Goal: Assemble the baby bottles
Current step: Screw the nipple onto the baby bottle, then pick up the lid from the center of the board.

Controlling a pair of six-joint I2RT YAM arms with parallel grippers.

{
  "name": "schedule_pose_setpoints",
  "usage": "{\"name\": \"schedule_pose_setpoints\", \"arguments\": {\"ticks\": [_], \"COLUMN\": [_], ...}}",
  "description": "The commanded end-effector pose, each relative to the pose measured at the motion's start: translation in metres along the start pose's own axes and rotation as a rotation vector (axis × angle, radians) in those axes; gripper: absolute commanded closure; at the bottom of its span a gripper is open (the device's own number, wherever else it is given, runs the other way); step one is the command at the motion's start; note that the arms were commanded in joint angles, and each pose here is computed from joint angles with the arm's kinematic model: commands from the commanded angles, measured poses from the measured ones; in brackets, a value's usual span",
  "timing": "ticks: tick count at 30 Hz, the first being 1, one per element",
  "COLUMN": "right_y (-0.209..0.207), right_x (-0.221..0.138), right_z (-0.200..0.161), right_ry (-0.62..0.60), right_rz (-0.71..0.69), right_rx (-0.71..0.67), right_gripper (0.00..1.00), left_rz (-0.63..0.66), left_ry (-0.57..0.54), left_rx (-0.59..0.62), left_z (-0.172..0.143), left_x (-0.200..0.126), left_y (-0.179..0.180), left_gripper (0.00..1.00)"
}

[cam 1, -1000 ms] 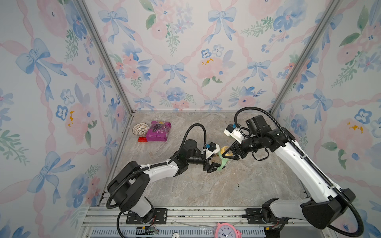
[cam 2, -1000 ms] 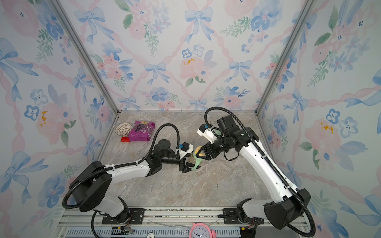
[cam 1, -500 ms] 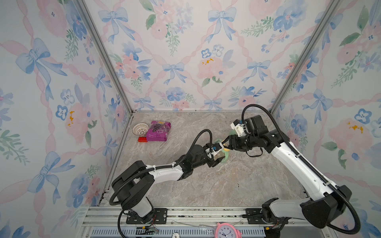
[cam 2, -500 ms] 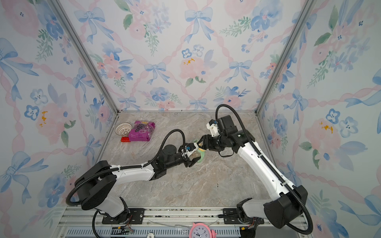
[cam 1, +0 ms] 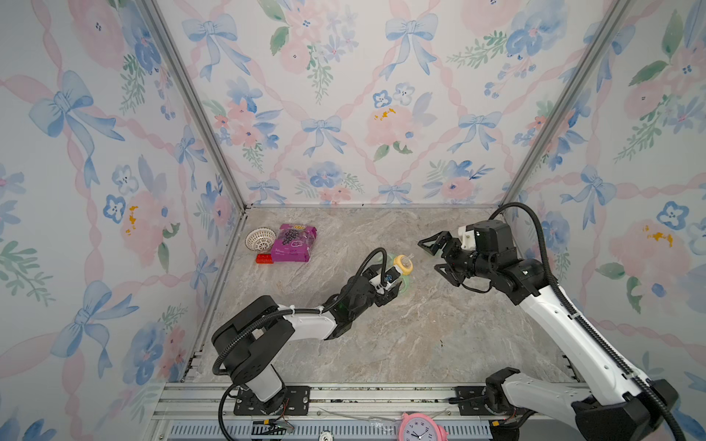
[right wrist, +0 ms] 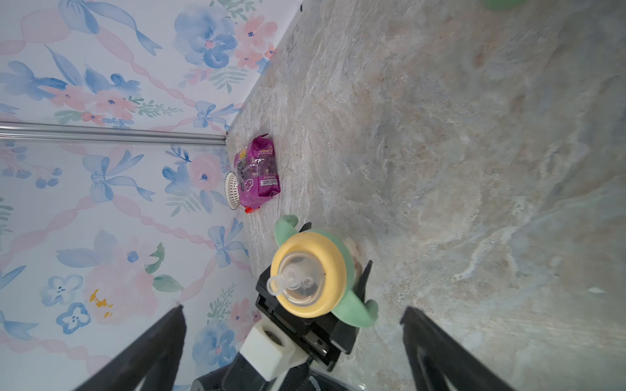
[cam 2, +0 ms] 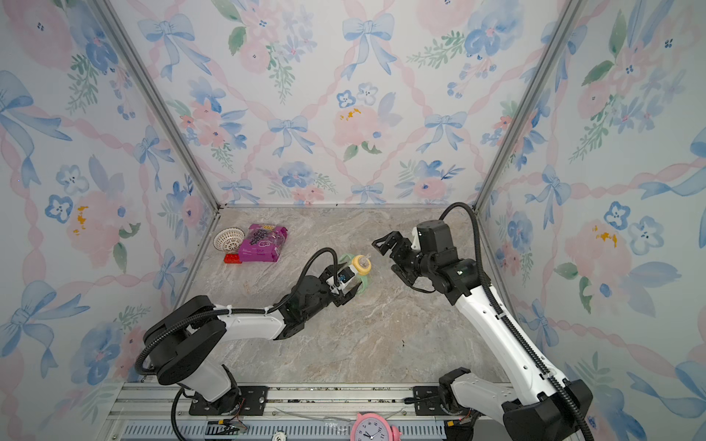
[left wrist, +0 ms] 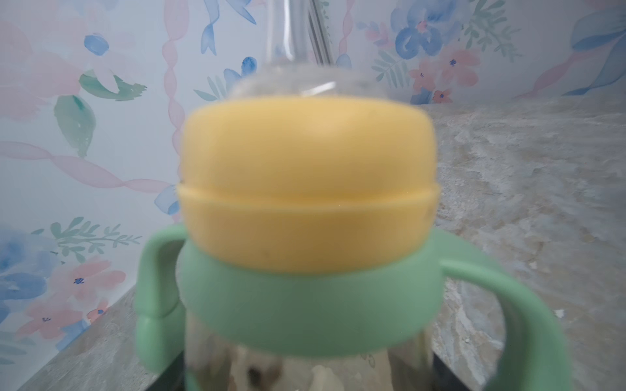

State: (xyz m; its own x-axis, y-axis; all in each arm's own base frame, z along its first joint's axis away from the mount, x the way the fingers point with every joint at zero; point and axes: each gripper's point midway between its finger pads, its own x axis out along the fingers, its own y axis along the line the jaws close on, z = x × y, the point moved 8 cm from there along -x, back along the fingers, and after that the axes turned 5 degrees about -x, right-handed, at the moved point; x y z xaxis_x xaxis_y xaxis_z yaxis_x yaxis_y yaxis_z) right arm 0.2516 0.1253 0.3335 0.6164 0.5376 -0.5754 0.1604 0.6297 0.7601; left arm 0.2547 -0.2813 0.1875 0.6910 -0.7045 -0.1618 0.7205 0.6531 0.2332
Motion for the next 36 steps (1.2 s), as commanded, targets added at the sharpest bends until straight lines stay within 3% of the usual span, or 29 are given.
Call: {"name": "schedule_pose_setpoints", "arguments": {"ticks": [1, 4, 9, 12, 15, 21, 36], "right_y": [-0.01, -0.018, -0.058, -0.08, -0.095, -0.123, -0.143], "right_x": [-0.021, -0.027, 0.002, 0.045, 0.093, 0.157, 0.244], "right_z": [0.017, 0.031, 0.062, 0.084, 0.101, 0.123, 0.148], "right_ry": [-0.042, -0.045, 0.032, 0.095, 0.144, 0.212, 0.293], "right_rz": [-0.074, -0.122, -0.424, -0.537, -0.527, -0.608, -0.738], "right_rx": [-0.1, -0.228, -0.4, -0.429, -0.41, -0.386, -0.418], "right_gripper": [0.01, 0.03, 0.04, 0.03, 0.02, 0.07, 0.21], "left_rz": [-0.231, -0.417, -0.551, -0.554, -0.564, -0.565, -0.52], "left_ry": [-0.177, -0.215, -0.259, -0.29, -0.313, -0.31, -0.242], "left_rx": [-0.158, -0.218, -0.276, -0.273, -0.264, -0.268, -0.313], "left_z": [0.035, 0.048, 0.064, 0.072, 0.075, 0.07, 0.047], "left_x": [-0.014, -0.022, -0.036, -0.047, -0.056, -0.068, -0.087], "left_y": [-0.001, -0.012, -0.019, -0.018, -0.017, -0.019, -0.021], "left_gripper": [1.0, 1.0, 1.0, 1.0, 1.0, 1.0, 1.0]}}
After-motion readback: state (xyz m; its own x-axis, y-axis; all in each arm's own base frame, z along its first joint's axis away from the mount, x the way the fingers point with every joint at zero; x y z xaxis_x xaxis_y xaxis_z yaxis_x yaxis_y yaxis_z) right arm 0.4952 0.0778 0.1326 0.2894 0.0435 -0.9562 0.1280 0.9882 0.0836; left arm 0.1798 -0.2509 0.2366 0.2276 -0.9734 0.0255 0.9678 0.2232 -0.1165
